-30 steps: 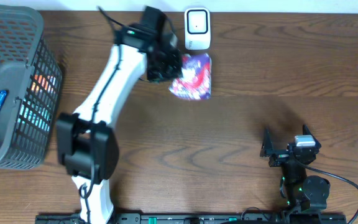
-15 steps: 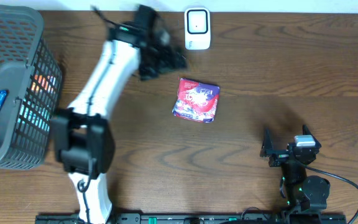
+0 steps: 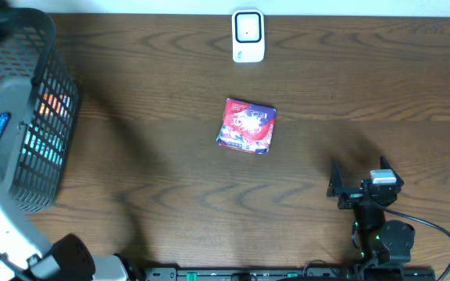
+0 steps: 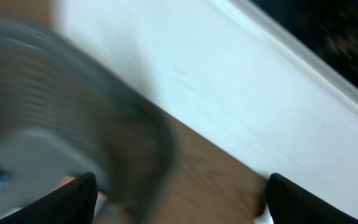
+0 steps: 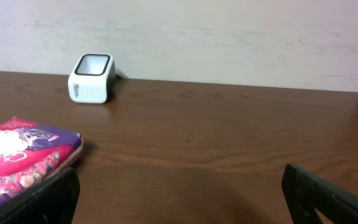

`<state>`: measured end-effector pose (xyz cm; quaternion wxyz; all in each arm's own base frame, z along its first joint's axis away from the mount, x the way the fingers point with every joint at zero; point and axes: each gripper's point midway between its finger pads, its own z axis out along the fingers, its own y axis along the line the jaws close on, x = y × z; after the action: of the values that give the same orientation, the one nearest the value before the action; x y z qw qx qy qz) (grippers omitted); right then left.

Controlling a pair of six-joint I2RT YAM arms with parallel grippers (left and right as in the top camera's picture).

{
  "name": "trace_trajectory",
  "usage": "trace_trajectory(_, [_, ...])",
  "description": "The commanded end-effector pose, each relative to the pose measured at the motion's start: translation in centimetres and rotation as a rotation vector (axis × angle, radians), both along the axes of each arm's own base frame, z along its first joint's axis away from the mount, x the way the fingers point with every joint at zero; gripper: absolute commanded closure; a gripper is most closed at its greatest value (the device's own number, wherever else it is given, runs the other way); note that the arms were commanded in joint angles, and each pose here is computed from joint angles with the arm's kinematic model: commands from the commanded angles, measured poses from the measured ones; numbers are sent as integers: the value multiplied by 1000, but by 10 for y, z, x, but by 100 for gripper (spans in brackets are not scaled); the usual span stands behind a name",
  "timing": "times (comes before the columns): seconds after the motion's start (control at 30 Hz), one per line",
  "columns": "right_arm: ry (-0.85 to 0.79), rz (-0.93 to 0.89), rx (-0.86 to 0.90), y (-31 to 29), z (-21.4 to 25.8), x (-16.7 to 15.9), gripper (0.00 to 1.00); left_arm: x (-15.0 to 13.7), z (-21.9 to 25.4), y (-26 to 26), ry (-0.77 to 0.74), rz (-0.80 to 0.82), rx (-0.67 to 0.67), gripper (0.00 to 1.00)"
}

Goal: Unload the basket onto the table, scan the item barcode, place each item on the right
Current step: 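Return the left gripper to the basket and grasp the mint-green packet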

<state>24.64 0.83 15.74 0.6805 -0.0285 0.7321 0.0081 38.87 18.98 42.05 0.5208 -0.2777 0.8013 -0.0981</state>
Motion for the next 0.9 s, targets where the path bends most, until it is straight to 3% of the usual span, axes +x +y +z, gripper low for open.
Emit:
trace_trajectory(0.0, [0, 6, -8, 1, -1, 0, 1, -28, -15, 49, 72, 85, 78, 14])
trace_trajectory(0.13, [0, 6, -8, 1, -1, 0, 1, -75, -62, 112, 256, 320, 55, 14])
trace_trajectory(0.23, [0, 6, -8, 1, -1, 0, 1, -85, -98, 128, 358, 308, 45, 14])
trace_trajectory(0.53, [0, 6, -7, 1, -1, 0, 1, -46, -204, 130, 536, 203, -127, 14])
trace_trajectory(0.7, [0, 6, -8, 1, -1, 0, 1, -30, -268, 118, 646, 234, -309, 15])
trace_trajectory(0.8, [0, 6, -8, 1, -1, 0, 1, -28, -306, 106, 755, 222, -348, 27])
trace_trajectory(0.87, [0, 6, -7, 1, -1, 0, 1, -37, -327, 105, 854, 288, -350, 27])
